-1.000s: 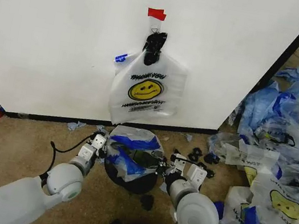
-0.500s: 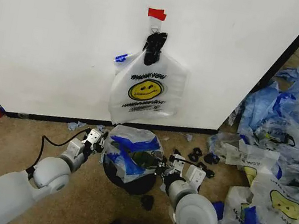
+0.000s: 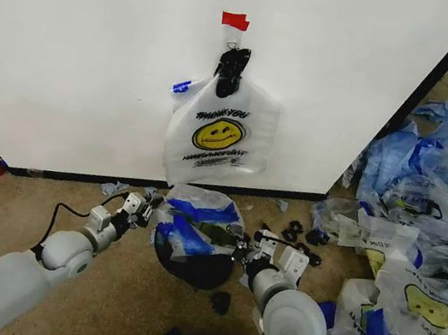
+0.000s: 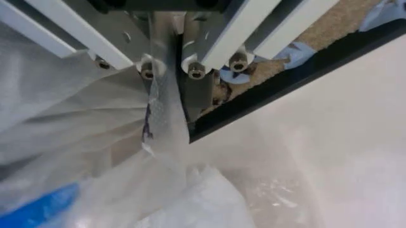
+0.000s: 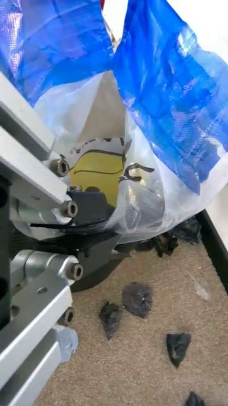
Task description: Pick up the garbage bag from the wall and place it over the trash bin.
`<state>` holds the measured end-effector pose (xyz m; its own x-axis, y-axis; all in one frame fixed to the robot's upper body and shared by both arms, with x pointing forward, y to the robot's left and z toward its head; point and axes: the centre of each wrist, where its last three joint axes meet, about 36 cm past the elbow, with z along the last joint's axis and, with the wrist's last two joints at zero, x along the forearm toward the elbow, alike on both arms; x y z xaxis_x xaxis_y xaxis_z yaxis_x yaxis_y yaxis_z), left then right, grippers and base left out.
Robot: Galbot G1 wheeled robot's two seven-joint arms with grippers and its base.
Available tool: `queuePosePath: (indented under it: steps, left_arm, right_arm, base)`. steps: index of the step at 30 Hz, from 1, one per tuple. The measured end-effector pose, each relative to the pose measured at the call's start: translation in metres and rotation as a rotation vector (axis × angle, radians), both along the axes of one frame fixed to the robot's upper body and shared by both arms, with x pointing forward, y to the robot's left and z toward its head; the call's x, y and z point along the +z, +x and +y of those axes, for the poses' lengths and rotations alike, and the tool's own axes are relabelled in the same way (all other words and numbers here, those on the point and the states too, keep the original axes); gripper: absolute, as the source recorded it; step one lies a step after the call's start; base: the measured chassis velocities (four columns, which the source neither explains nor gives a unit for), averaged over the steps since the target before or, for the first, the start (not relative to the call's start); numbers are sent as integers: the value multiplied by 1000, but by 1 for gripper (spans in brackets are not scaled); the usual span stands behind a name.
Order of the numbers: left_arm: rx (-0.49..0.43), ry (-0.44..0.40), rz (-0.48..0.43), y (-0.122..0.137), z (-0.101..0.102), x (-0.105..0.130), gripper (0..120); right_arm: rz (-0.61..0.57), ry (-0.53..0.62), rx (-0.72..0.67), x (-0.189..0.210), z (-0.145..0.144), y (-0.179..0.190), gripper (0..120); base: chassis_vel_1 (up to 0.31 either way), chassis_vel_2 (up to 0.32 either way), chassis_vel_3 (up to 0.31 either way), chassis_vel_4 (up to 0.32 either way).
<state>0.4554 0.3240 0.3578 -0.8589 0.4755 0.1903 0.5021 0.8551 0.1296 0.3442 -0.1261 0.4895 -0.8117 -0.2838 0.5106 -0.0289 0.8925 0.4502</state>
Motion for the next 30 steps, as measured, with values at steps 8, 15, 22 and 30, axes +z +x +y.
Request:
queuePosePath:
  steps: [8, 15, 22, 30]
  left_arm:
    - [-23, -32, 10, -3, -17, -12, 0]
    - [-38, -31, 20, -8, -27, -23, 0]
    - [-49, -35, 9, -11, -29, -19, 0]
    - [-69, -3, -27, -15, -22, -8, 19]
  right_arm:
    - [-6, 0, 0, 2, -2, -2, 0]
    - [-12, 0, 0, 4, -4, -3, 0]
    - [-17, -1, -2, 5, -6, -4, 0]
    - [-19, 5, 4, 5, -5, -6, 0]
  base:
    - [0, 0, 0, 0]
    - [0, 0, 0, 0]
    - [0, 0, 0, 0]
    - [0, 0, 0, 0]
